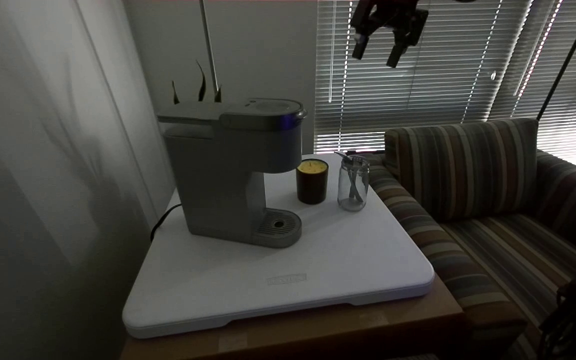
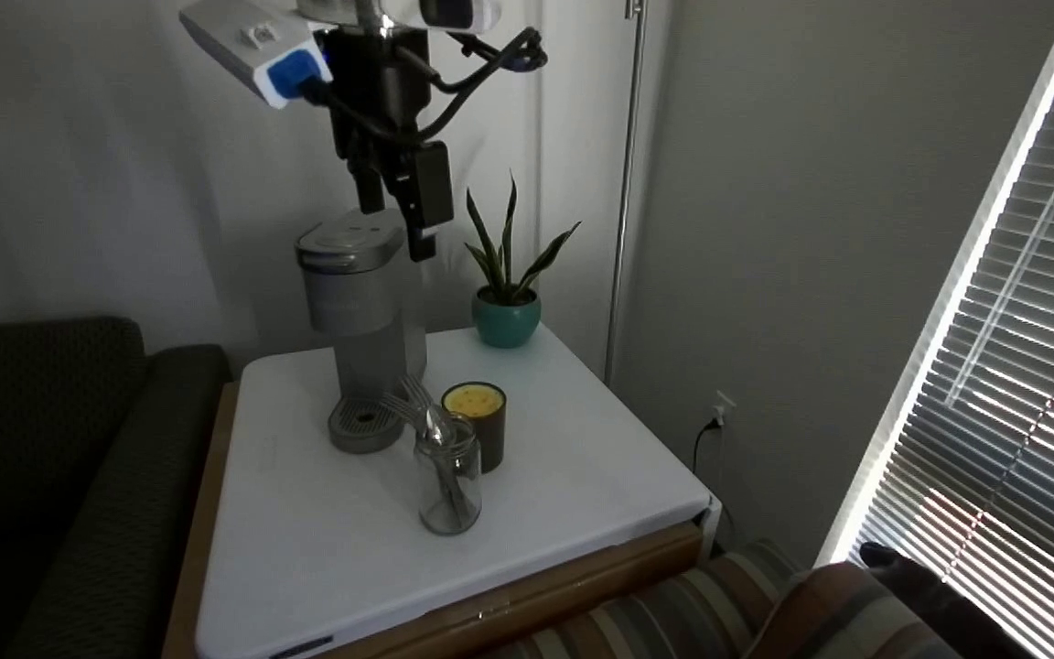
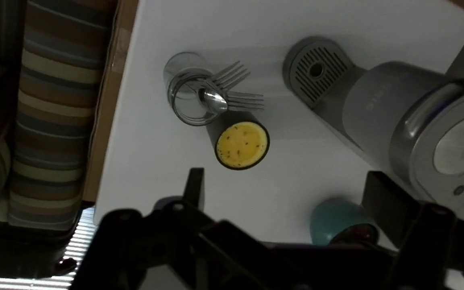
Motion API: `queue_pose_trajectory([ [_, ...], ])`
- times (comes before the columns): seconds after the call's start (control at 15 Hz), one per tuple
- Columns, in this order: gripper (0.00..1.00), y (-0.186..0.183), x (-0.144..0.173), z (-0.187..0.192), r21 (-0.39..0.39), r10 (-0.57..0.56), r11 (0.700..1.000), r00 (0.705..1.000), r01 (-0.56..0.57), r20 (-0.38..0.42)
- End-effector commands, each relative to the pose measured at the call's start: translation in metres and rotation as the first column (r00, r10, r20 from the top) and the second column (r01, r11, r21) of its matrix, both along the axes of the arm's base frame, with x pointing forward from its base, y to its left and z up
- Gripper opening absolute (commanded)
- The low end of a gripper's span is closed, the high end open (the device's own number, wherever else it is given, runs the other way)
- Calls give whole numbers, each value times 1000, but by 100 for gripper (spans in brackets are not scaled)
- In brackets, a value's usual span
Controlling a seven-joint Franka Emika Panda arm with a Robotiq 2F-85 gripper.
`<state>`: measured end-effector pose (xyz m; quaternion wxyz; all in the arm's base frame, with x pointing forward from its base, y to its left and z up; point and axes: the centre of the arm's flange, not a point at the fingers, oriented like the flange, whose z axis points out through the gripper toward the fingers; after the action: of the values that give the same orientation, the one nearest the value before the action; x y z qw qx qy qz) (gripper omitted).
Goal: Open the lid on the coffee machine
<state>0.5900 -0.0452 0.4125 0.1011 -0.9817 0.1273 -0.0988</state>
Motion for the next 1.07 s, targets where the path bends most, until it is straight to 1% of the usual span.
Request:
queue_pose_trajectory([
  [0.0, 100, 19, 8, -35, 62, -191, 980, 981, 190, 27],
  [0.07, 100, 11, 7, -18, 28, -110, 994, 994, 109, 10],
  [0.2, 100, 19, 10, -31, 48, -161, 986, 987, 160, 8],
  [0.33, 100, 19, 10, -32, 53, -173, 984, 985, 172, 7],
  [0.4, 100, 21, 11, -30, 23, -171, 985, 985, 172, -23],
  [0.53, 100, 27, 12, -39, -27, -174, 985, 981, 172, -83],
  [0.6, 100, 31, 12, -47, -26, -171, 985, 979, 169, -113],
  [0.73, 100, 41, 12, -61, 7, -168, 985, 974, 171, -152],
  [0.87, 100, 55, 15, -76, 44, -177, 982, 971, 186, -158],
  [1.0, 100, 67, 18, -90, 56, -185, 979, 967, 197, -173],
])
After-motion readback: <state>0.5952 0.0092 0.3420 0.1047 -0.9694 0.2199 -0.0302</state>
